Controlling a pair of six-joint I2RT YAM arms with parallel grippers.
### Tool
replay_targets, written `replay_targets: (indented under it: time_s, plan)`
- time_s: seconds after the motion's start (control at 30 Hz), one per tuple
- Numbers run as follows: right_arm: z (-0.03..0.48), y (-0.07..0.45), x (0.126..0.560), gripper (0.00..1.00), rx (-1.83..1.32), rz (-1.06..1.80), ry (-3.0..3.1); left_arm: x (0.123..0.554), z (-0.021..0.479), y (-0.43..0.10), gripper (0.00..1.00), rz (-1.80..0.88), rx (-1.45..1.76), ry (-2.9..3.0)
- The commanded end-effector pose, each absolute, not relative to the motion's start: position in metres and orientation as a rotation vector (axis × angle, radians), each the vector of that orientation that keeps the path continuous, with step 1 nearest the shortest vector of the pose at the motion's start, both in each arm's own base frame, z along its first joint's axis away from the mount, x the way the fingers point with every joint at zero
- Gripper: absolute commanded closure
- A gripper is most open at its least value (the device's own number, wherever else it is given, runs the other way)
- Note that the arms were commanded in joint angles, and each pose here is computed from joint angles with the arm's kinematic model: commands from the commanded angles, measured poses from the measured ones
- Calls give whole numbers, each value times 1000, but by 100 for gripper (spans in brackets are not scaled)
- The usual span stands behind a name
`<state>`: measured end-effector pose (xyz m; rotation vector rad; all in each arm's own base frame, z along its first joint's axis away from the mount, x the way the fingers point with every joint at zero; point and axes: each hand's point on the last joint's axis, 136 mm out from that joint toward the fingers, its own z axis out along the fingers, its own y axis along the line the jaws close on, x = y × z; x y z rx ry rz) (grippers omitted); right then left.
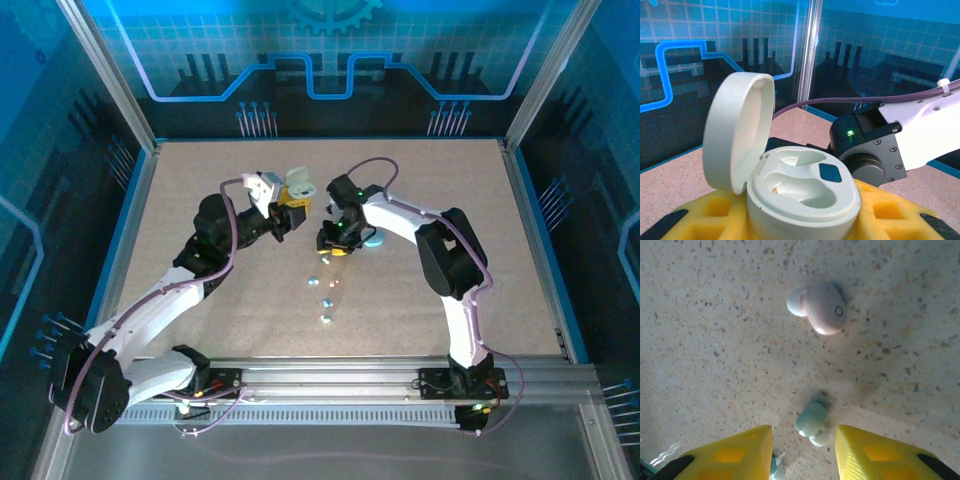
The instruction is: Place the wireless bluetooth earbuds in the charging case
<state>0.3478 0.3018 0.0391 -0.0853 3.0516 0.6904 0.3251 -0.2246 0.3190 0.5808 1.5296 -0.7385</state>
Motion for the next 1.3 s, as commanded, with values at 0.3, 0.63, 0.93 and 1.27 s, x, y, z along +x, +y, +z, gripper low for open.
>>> replay_targets:
  time_s: [0.3, 0.63, 0.93, 1.27]
  plan:
    - [24, 310, 341, 63, -140, 583, 3117, 322, 326, -219, 69, -705, 588, 1489]
    - [21, 313, 341, 68, -211, 530, 3129, 322, 325, -218, 69, -706, 587, 1494]
    - [16, 311, 338, 72, -315, 431, 3154, 322, 324, -220, 69, -715, 587, 1496]
    - [11, 312, 335, 73, -410, 348, 3159, 322, 325, -218, 69, -711, 583, 1495]
